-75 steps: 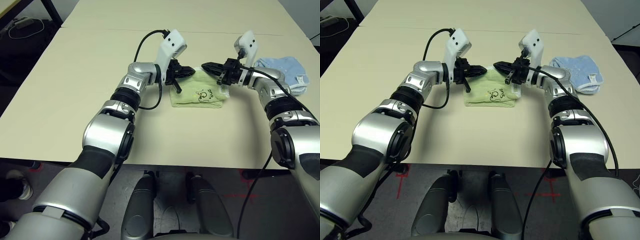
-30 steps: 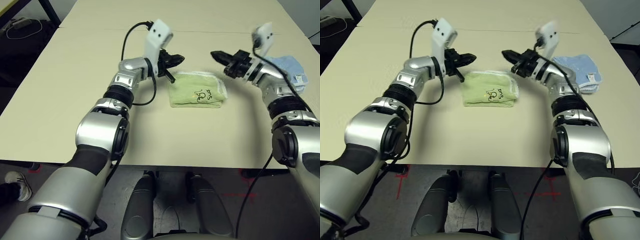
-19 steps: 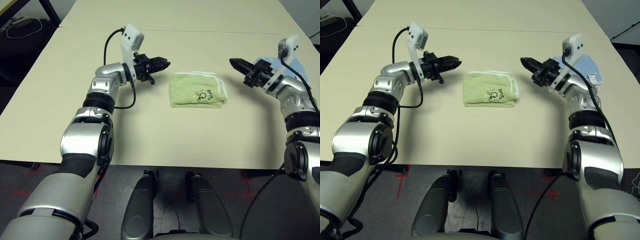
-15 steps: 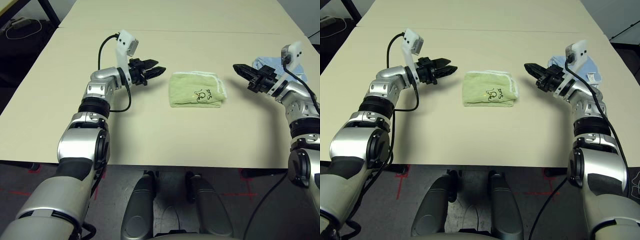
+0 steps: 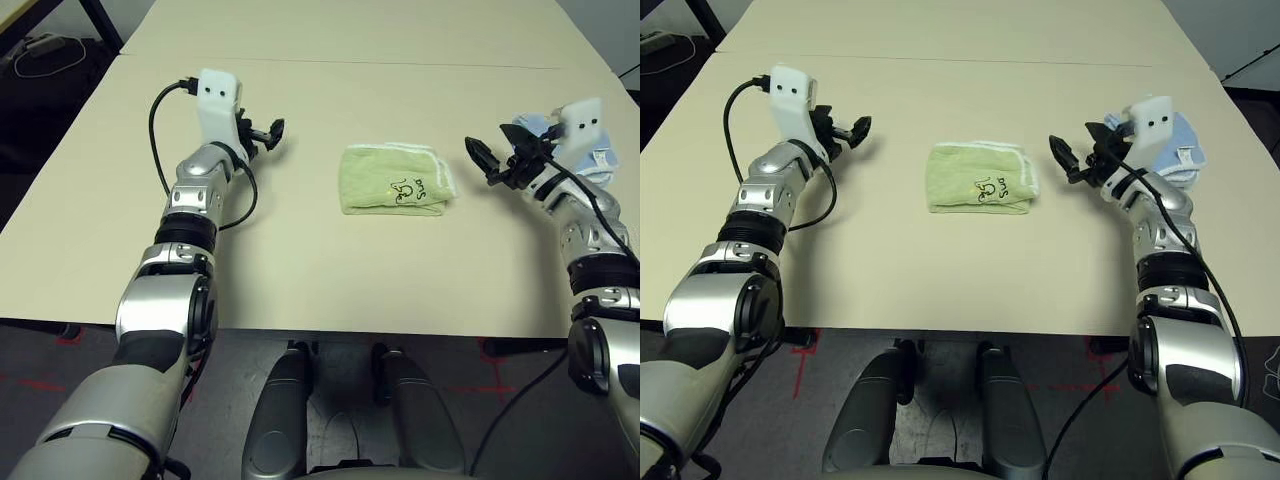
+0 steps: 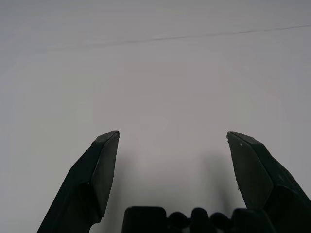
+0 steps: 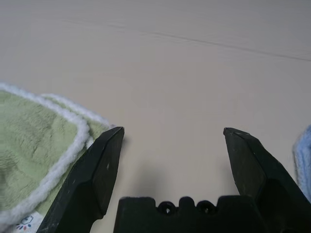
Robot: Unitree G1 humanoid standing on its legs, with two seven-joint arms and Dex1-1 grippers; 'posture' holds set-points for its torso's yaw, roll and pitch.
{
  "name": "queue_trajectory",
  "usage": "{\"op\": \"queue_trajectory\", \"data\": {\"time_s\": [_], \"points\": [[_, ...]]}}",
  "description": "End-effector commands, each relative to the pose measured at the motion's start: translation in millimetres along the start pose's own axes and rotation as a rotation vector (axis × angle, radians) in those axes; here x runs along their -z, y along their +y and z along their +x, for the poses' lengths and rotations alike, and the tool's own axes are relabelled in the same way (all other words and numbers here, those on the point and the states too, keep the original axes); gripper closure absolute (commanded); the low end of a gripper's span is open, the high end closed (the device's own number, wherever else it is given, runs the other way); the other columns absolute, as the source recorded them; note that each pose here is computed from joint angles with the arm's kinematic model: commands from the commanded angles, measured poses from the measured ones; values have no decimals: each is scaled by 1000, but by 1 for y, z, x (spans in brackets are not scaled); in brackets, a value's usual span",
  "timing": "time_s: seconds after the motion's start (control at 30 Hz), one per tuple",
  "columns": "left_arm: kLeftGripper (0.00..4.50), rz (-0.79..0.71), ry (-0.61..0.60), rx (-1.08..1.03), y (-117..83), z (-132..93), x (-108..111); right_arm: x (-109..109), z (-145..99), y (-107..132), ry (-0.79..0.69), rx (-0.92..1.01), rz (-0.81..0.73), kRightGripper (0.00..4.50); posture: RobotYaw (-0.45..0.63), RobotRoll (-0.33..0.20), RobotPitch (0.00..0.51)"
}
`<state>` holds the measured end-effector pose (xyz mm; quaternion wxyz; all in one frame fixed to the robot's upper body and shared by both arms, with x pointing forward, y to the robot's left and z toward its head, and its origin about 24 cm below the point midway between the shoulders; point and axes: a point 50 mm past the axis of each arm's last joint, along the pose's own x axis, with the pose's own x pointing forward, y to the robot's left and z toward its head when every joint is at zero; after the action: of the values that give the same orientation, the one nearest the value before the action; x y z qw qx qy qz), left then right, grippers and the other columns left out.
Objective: Fold the towel and set it aside.
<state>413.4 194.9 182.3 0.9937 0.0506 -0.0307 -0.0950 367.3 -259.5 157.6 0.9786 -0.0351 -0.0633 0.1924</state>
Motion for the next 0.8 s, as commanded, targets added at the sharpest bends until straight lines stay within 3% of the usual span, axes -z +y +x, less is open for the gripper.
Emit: {"op": "queue_trajectory", "data": {"time_s": [0.03,0.2,0.3,0.5,0.6,0.8], "points": [[0,-45,-11,7,0,-5,7,1,-6,-2,-6,3,25,27,36,0,193],[0,-200,-35,315,-15,-17,3,-1,-10,-6,-3,-1,28,27,39,0,192],[0,-306,84,527,-23,-28,5,-3,-11,-7,-1,-5,23,27,39,0,194],[0,-378,333,731,-24,-38,5,-5,-8,-3,-4,-67,18,27,44,0,197],[0,-354,393,781,-26,-37,4,-10,-9,4,-39,-195,40,27,41,0,197],[0,-294,378,779,-31,-24,0,-11,-33,-3,25,-460,-121,27,45,0,201]]}}
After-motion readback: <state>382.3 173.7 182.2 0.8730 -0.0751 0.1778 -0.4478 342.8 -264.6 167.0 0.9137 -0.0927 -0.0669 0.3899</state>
